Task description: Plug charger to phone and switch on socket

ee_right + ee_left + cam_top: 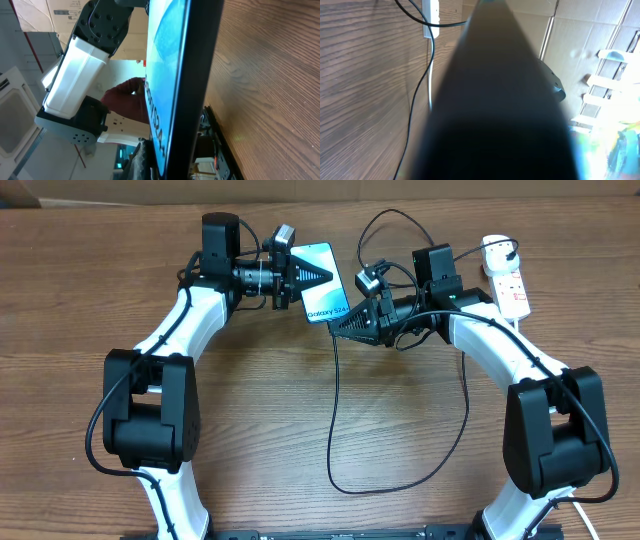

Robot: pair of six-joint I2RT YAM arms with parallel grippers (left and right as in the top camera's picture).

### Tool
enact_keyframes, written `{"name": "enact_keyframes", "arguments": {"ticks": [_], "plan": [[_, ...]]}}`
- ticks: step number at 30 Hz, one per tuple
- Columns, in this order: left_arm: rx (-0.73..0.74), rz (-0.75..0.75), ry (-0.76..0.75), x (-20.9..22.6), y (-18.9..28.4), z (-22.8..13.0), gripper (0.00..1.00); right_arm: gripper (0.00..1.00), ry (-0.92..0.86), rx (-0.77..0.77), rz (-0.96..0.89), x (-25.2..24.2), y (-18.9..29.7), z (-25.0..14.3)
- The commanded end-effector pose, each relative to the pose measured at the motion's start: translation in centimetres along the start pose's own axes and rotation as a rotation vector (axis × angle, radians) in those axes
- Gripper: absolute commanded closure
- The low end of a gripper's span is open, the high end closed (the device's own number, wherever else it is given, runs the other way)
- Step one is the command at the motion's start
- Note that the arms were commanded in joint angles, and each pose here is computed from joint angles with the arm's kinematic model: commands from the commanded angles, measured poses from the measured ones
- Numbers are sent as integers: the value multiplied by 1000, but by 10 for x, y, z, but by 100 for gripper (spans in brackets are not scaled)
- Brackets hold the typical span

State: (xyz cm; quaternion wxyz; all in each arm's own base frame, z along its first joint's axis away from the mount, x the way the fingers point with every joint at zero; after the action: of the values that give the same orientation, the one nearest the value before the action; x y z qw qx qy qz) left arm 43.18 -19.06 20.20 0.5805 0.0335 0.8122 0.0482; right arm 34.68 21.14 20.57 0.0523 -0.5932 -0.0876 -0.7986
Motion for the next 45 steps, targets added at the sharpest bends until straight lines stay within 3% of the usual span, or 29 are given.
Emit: {"name": "enact_keyframes", "arguments": {"ticks": [1,4,6,9,19,23,29,45], "plan": [[352,-8,-14,-1,-60,-63,96,96,113,-42,-83,10,1,16],[352,-8,-14,-1,-60,-63,96,93,99,-43,-83,10,1,16],[351,-8,-14,-1,-59,-63,96,78,98,-43,-83,10,1,16],[349,-9,-14,-1,-59,-62,96,66,90,-43,-82,10,1,16],[303,-16,-13,-2,-46,-52,96,46,60,-59,-118,4,4,16],[278,-22,-15,-3,-38,-46,96,43,-19,-100,-220,-11,17,14],[256,-28,-19,-3,-31,-41,96,43,-44,-123,-223,-14,32,13],[32,18,-18,3,-16,-10,96,43,65,-112,-146,20,34,12]]}}
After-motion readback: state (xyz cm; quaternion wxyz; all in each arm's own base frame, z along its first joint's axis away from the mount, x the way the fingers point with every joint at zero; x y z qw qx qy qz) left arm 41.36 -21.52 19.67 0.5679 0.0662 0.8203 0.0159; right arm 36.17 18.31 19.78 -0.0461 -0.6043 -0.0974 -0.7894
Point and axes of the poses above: each gripper's point midway between its finger pads, its own y axis back along the fingers, its own x axis along the line the jaws close on, z = x × y, the point moved 5 cm from there along y, back along the fingers, and after that the axes turned 13 degrees about y, right-handed, at the moved point
